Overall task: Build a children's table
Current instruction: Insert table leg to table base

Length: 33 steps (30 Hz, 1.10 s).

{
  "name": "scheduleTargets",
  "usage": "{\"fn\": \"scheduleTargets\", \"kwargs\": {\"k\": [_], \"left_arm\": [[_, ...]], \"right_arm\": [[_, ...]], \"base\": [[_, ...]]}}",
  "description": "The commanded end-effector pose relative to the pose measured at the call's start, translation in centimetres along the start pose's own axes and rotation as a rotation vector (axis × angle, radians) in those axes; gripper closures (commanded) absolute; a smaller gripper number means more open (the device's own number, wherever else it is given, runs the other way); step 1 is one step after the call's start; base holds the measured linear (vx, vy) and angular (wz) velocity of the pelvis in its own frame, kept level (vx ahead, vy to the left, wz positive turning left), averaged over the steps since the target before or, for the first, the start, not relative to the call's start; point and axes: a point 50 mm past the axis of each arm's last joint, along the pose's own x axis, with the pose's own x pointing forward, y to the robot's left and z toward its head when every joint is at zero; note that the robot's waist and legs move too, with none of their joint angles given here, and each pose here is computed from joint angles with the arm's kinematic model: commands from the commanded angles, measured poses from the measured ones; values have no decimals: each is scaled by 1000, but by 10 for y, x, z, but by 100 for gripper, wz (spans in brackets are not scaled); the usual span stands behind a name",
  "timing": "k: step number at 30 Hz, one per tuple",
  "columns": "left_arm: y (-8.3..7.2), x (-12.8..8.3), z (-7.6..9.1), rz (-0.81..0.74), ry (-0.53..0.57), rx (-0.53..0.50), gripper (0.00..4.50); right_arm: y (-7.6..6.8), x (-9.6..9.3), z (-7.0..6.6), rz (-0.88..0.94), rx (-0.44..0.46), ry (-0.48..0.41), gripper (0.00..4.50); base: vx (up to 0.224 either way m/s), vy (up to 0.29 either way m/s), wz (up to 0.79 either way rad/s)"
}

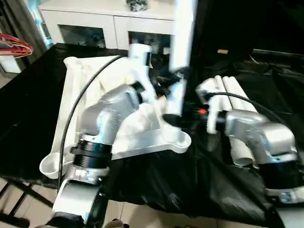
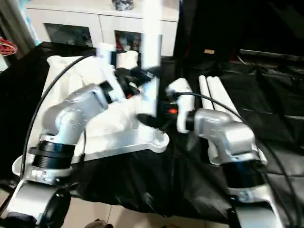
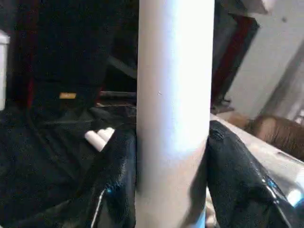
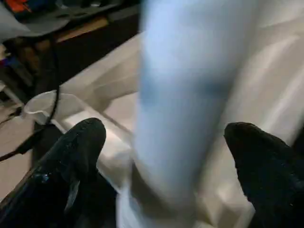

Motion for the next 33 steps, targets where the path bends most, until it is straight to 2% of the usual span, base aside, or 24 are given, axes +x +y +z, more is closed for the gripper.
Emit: {"fn": "scheduleTargets", "kwargs": {"k": [1,13,24,27,33], "left_arm": [[-1,-1,2,-4,-7,30,271],[0,-5,-3,-12,25,85,271],[-3,-3,2,-26,-2,73,271],[-4,-2,4,-37,-12,60,271],[-5,-2,5,-43,-21,44,271]], "right_arm": [[0,-1,4,5,-4,-4,0],[-1,-2,3,6,1,3,0],[-4,-4,-3,-10,42,30,0],[-4,-2,-4,-12,57,24,40],[-5,-2,-5,-15,69,21,82]], "base": [[0,0,0],[0,0,0],[0,0,0],[0,0,0],[0,0,0]]}}
